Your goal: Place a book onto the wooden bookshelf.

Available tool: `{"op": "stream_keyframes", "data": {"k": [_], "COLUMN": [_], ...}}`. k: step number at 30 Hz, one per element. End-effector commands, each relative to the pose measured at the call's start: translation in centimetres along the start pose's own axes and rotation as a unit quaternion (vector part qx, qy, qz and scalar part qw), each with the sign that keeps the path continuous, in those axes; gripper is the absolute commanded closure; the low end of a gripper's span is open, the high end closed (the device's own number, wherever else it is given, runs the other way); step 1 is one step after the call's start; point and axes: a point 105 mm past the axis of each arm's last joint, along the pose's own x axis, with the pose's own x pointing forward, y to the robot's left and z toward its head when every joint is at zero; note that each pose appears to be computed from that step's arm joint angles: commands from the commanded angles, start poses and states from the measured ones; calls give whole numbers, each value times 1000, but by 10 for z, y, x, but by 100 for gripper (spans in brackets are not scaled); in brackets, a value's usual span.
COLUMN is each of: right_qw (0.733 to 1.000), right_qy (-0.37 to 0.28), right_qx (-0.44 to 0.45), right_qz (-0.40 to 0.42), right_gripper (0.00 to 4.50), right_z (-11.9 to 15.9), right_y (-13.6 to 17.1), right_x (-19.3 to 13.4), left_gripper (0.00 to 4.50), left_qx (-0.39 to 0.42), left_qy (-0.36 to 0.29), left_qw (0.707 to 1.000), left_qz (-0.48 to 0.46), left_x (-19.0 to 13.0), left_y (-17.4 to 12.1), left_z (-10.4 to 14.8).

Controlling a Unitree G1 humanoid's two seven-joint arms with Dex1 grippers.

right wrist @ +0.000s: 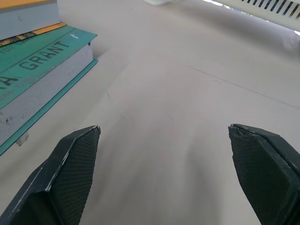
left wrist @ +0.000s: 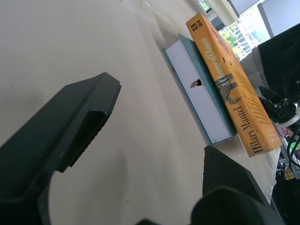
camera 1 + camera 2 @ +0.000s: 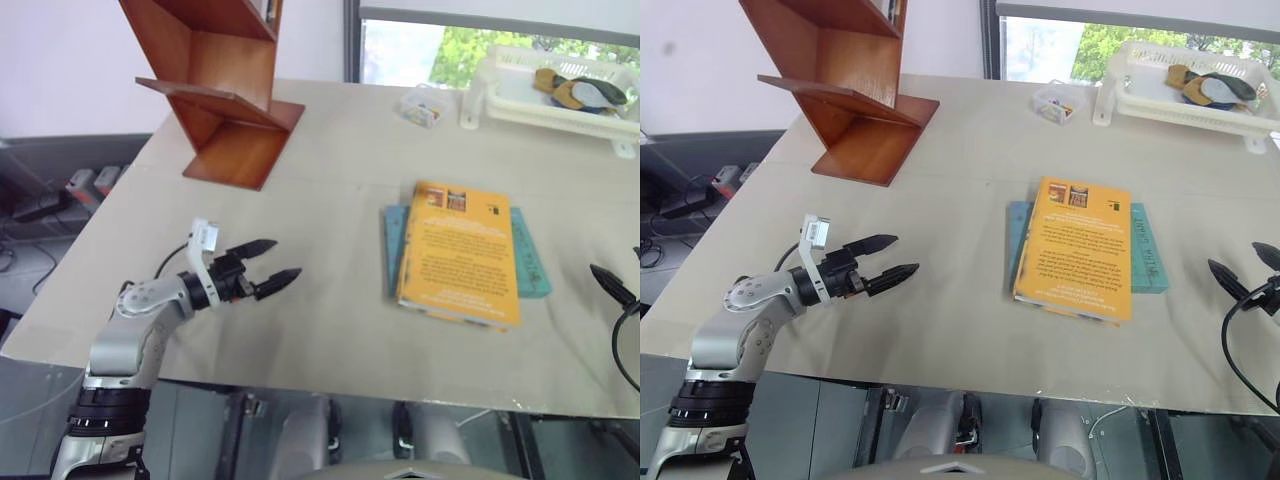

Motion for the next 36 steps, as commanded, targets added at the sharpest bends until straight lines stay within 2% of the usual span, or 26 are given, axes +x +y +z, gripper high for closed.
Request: {"op": "stream_keyframes", "data": {"k": [1,6,18,21,31,34,36], "right_qw": [1000,999,999,1000,997,995,993], "right_qy": [3,30,20,9,-52,-67,-69], "right_qx": [-18,-17,-24,-22,-29,-32,-37], "right_qz": [-12,-25,-17,-7,42,66,88], "right_gripper": [0,0,0,0,0,0,0], "right_z": [11,12,12,10,30,37,38], "right_y": [-18,-35,-31,-21,13,28,39], "right_x": [-6,-12,-6,5,45,60,67], "left_gripper": [4,4,4,4,4,4,4], "left_qx": [33,43,59,62,66,103,118], "left_qy": [-35,-58,-47,-45,-92,-62,-66], "left_qw": [999,997,997,997,986,981,975], "left_qz": [-8,-8,-18,-23,-126,-152,-174], "left_x": [5,16,4,2,-19,-22,-25], "left_y": [-8,-17,-20,-14,-34,-38,-42], "left_z": [19,28,33,36,61,65,76]}}
